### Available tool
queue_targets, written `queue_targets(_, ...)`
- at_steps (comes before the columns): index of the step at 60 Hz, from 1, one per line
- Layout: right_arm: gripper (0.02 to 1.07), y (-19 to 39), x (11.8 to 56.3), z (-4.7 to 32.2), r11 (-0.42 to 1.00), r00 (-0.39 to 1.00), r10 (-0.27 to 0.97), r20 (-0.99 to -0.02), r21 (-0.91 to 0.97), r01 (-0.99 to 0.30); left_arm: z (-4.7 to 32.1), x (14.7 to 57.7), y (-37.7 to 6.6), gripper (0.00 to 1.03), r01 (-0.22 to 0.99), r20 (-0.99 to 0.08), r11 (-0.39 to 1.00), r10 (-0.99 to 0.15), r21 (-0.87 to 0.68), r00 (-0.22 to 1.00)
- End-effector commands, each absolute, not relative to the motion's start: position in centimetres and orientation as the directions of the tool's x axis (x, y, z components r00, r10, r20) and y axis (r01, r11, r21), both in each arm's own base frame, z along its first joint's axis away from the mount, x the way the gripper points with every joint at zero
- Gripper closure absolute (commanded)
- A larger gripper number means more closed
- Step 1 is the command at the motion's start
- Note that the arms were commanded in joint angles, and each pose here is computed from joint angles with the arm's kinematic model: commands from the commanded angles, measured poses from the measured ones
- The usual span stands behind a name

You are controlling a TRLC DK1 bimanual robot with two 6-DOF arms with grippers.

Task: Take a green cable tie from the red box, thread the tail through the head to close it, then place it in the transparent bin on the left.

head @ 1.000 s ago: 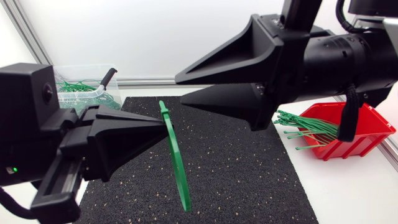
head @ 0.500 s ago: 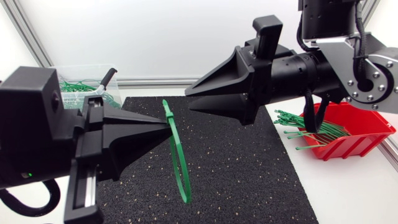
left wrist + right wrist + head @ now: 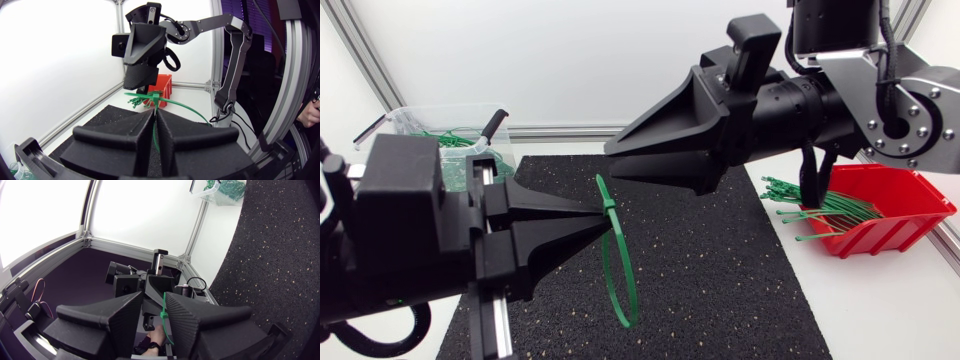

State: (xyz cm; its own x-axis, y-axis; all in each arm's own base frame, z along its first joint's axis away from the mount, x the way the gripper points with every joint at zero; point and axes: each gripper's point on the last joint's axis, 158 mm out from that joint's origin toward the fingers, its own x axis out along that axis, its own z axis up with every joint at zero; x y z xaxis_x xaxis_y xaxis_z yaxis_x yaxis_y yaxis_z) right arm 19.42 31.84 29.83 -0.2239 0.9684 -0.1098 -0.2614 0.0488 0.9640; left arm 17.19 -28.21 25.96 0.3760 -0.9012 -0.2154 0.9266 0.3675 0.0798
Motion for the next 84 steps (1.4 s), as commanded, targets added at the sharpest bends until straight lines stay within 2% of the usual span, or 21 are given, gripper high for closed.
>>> queue_targets(1, 0.68, 32.2, 19.4, 29.6, 0.041, -0.24, 0.964, -0.112, 0.959, -0.279, 25.6, 17.2, -28.3, 0.95, 0.927, -0.225, 0.362, -0.899, 0.1, 0.376)
queue_targets(29, 0.69, 32.8, 18.2, 27.8, 0.052, -0.271, 0.954, -0.128, 0.961, -0.272, 25.6, 17.4, -28.2, 0.95, 0.923, -0.227, 0.372, -0.894, 0.102, 0.385)
queue_targets(35, 0.81, 32.8, 17.9, 27.6, 0.055, -0.27, 0.954, -0.133, 0.959, -0.278, 25.5, 17.4, -28.2, 0.95, 0.922, -0.229, 0.373, -0.893, 0.102, 0.386)
queue_targets(46, 0.84, 32.9, 17.5, 27.6, 0.055, -0.269, 0.954, -0.136, 0.956, -0.289, 25.4, 17.4, -28.2, 0.95, 0.921, -0.232, 0.376, -0.891, 0.103, 0.39)
queue_targets(51, 1.01, 32.9, 17.7, 27.6, 0.061, -0.253, 0.957, -0.142, 0.951, -0.302, 25.3, 17.4, -28.2, 0.95, 0.921, -0.234, 0.377, -0.891, 0.101, 0.39)
queue_targets(67, 1.01, 32.9, 18.6, 28.1, 0.077, -0.204, 0.967, -0.151, 0.94, -0.332, 25.4, 16.0, -28.5, 0.95, 0.929, -0.232, 0.356, -0.899, 0.105, 0.371)
queue_targets(84, 1.02, 33.5, 21.5, 26.6, 0.138, -0.157, 0.969, -0.189, 0.947, -0.289, 26.5, 12.5, -30.1, 0.95, 0.947, -0.222, 0.298, -0.922, 0.118, 0.318)
